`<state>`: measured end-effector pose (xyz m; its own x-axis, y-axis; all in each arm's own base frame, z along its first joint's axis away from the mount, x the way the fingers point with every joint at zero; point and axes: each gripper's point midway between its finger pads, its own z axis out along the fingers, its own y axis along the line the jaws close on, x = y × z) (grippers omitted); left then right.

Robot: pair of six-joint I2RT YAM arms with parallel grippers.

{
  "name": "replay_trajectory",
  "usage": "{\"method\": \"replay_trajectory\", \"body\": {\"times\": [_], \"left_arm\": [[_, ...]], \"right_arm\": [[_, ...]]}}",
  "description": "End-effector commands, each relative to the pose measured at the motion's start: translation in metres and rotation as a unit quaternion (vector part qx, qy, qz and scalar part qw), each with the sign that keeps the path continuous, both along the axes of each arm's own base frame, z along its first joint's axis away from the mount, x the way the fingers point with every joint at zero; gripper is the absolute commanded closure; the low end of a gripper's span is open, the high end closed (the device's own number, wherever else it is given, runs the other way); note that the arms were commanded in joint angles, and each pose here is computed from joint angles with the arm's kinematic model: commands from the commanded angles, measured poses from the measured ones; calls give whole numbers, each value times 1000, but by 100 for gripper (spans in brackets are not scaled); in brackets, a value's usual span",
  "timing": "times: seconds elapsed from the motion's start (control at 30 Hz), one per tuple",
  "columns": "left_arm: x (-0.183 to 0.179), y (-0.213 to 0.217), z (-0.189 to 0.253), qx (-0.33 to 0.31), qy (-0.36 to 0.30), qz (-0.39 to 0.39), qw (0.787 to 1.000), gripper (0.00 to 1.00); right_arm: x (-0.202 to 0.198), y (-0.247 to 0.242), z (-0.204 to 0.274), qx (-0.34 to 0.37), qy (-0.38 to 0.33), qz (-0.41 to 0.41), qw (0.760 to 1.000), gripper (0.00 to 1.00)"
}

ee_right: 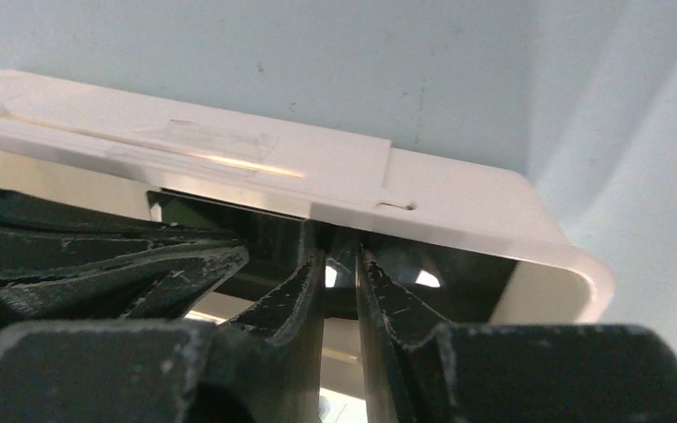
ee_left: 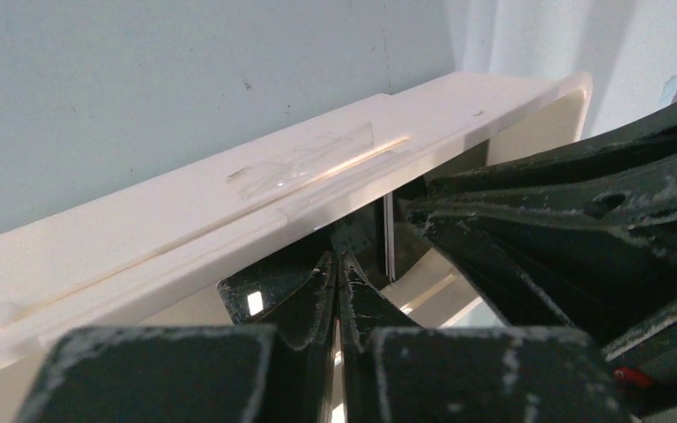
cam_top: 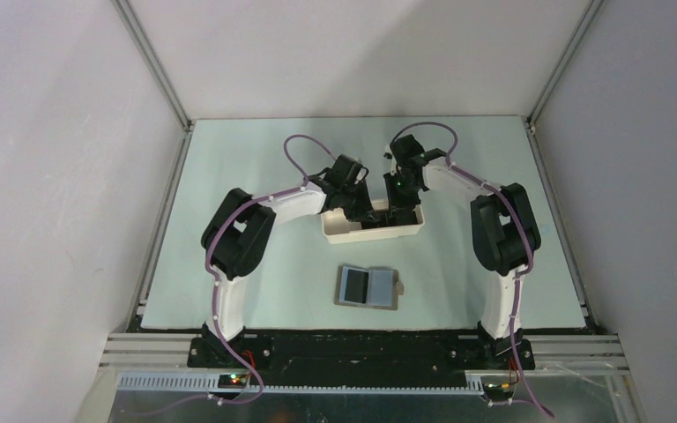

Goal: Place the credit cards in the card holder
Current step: Pick up the credit card from the storage box.

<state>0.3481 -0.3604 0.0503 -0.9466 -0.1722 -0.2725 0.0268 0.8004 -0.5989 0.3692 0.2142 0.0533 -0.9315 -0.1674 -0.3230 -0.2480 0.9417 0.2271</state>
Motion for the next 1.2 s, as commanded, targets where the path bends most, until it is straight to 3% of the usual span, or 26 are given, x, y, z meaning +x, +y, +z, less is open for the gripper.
{"method": "replay_trajectory", "body": {"times": [0.0,0.33,0.57,0.7,0.97,1.17], "left_arm": [[4,-2,4,1,-12,-10,1000,94],[3,-2,3,2,-10,-12,1000,94],[3,-2,2,3,-8,-13,1000,94],[3,-2,1,2,-8,-13,1000,94],[3,-2,1,3,-7,-13,1000,94],[2,-2,0,4,-7,-14,1000,94]], "right_arm": [[1,-19,-7,-43,-12,-5,999,77],[1,-30,21,-19,-30,-20,999,75],[0,-12,27,11,-35,-4,999,44],[-1,-7,18,12,-25,0,1000,36],[-2,-9,-1,-2,-9,-1,1000,37],[1,-17,-9,-24,-12,-7,1000,60]]}}
